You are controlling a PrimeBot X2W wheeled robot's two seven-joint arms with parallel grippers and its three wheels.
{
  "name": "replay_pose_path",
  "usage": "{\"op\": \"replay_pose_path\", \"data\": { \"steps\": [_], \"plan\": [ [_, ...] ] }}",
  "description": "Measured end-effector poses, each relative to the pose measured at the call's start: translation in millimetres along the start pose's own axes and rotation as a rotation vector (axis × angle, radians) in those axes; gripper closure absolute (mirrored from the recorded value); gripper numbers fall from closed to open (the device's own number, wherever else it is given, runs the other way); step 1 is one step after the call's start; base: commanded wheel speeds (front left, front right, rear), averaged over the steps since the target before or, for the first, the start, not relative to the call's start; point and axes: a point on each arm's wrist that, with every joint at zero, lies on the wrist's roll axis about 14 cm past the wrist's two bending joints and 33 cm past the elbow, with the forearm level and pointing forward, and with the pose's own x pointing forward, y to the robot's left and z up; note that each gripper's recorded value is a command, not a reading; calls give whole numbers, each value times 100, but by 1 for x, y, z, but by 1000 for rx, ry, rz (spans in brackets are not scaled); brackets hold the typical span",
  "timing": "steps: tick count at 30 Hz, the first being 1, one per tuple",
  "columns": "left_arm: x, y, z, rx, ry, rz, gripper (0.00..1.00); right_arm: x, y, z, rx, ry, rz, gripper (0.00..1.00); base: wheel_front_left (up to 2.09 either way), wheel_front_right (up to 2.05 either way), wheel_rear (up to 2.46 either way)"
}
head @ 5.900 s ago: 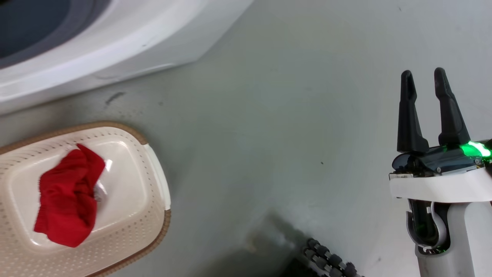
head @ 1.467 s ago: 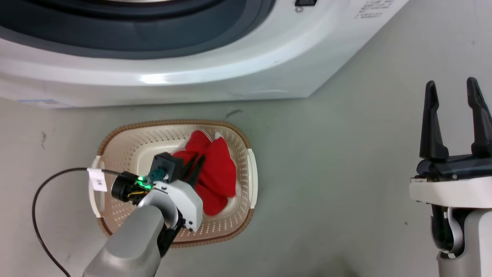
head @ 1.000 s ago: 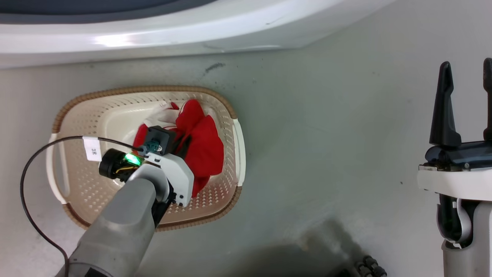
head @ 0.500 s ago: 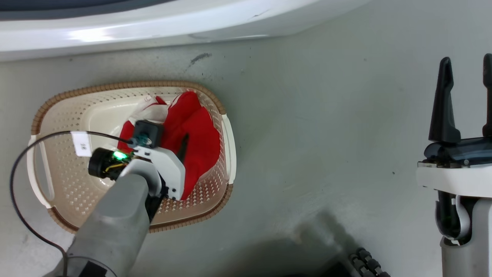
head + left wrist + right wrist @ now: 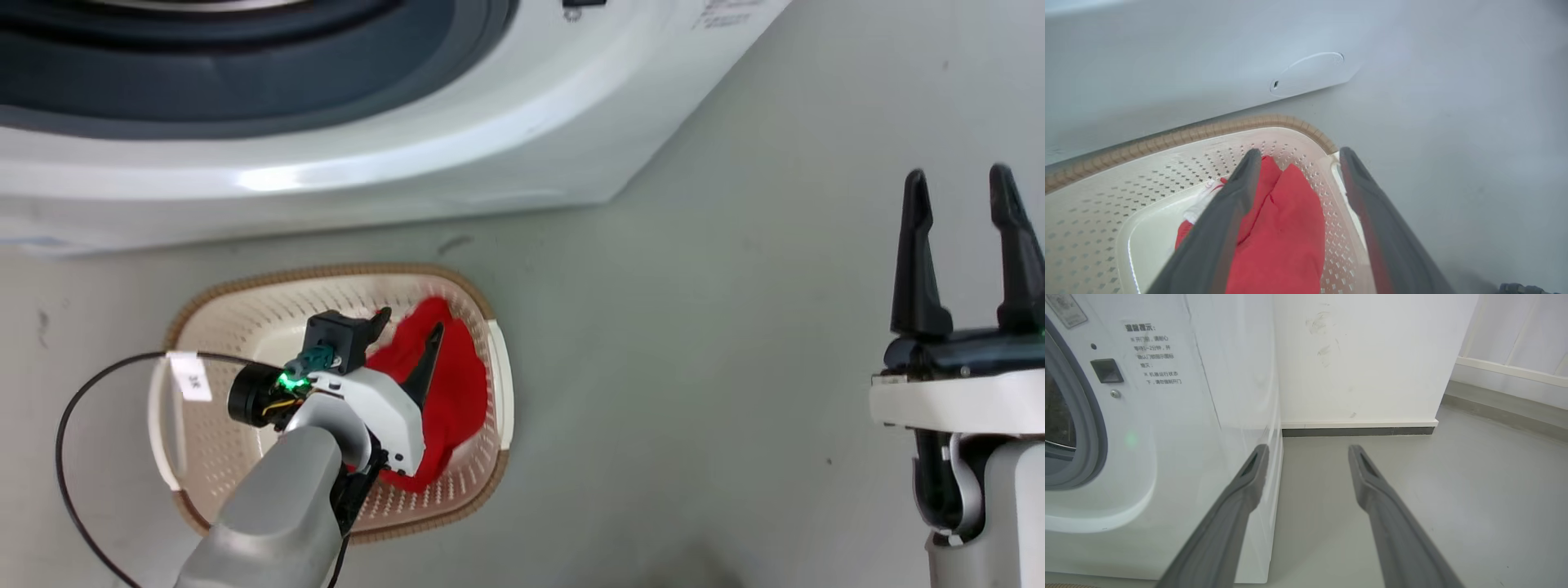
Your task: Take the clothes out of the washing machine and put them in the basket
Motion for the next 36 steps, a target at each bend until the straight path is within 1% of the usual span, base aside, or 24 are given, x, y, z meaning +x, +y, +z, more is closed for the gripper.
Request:
{"op": "replay_pose_path", "data": {
  "steps": [2,5,8,10,11,15,16,17,21,23,29,33,36],
  "plan": [
    [-12,-4,23,0,-73,2,0,-6,-2,12,1,-22,-7,0,0,0,0],
    [-31,-7,64,28,-197,6,0,-15,0,29,5,-53,-2,0,0,0,0],
    [-56,-3,103,48,-321,34,0,-25,4,40,3,-74,9,0,0,0,0],
    [-75,1,125,57,-400,61,0,-31,6,49,10,-93,14,0,0,0,0],
    [-97,4,145,70,-477,89,0,-36,7,58,16,-115,17,0,0,0,0],
    [-141,11,175,102,-614,161,0,-45,10,75,22,-155,27,0,0,0,0],
    [-153,11,182,125,-646,180,0,-48,11,79,20,-164,30,0,0,0,0],
    [-163,11,186,147,-671,197,0,-50,11,82,21,-171,32,0,0,0,0],
    [-204,8,192,162,-765,279,0,-58,16,92,27,-198,45,0,0,0,0],
    [-223,10,192,141,-807,324,0,-63,18,95,28,-204,53,0,0,0,0],
    [-262,10,170,124,-835,418,0,-84,22,96,34,-199,69,0,0,0,0],
    [-278,6,160,121,-846,449,0,-100,20,89,36,-177,65,0,0,0,0],
    [-286,0,155,140,-849,456,0,-111,18,85,44,-163,61,0,0,0,0]
  ]
}}
